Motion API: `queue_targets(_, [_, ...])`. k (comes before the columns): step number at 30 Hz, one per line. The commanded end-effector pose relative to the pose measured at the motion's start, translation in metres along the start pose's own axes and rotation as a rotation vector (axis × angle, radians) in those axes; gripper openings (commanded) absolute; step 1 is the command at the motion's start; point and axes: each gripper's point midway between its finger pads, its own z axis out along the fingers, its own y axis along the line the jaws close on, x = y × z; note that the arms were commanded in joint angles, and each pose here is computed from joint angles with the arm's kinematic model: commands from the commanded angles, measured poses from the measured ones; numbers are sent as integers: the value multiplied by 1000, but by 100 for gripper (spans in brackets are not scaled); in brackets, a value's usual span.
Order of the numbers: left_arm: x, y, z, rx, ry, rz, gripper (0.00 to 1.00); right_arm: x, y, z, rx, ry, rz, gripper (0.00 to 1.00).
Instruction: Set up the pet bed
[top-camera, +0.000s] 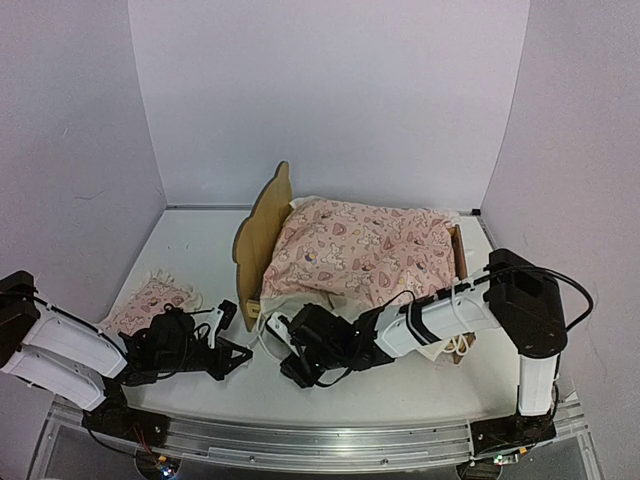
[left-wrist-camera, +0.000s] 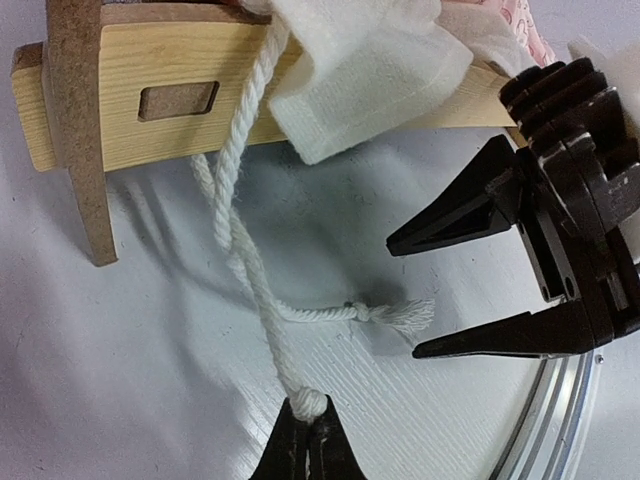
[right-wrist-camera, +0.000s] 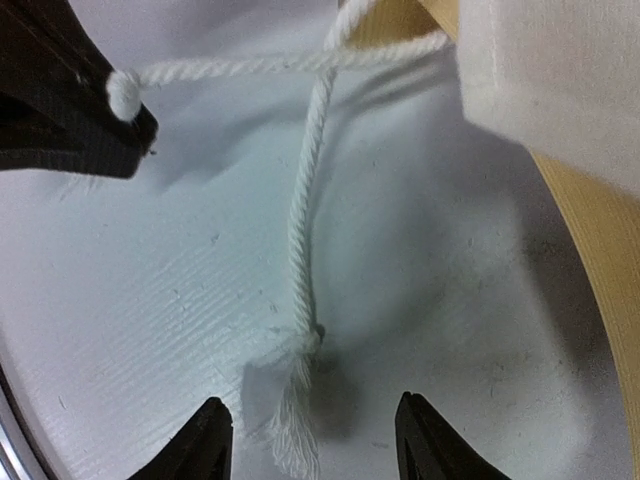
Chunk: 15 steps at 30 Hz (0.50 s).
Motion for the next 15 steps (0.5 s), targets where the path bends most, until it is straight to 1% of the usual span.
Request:
queue_targets(1, [-23,-12,0,39,-60,18,0,-57,13,-11,-71,-262,-22,58])
queue_targets(4, [-23,-13,0,41,-61,14,0,-67,7,-5,-36,-325,3,57])
queue_targets(7, [-21,-11,1,37,-55,16,0,-67,-2,4,15,-365,5,47])
queue_targets(13, [-24,-12,-1,40,-66,12,0,-57,2,10,-11,-339,-19,37])
queue_targets(15, [-24,-13,-1,40,-68,14,0,-55,3,5,-18,-320,-28,36])
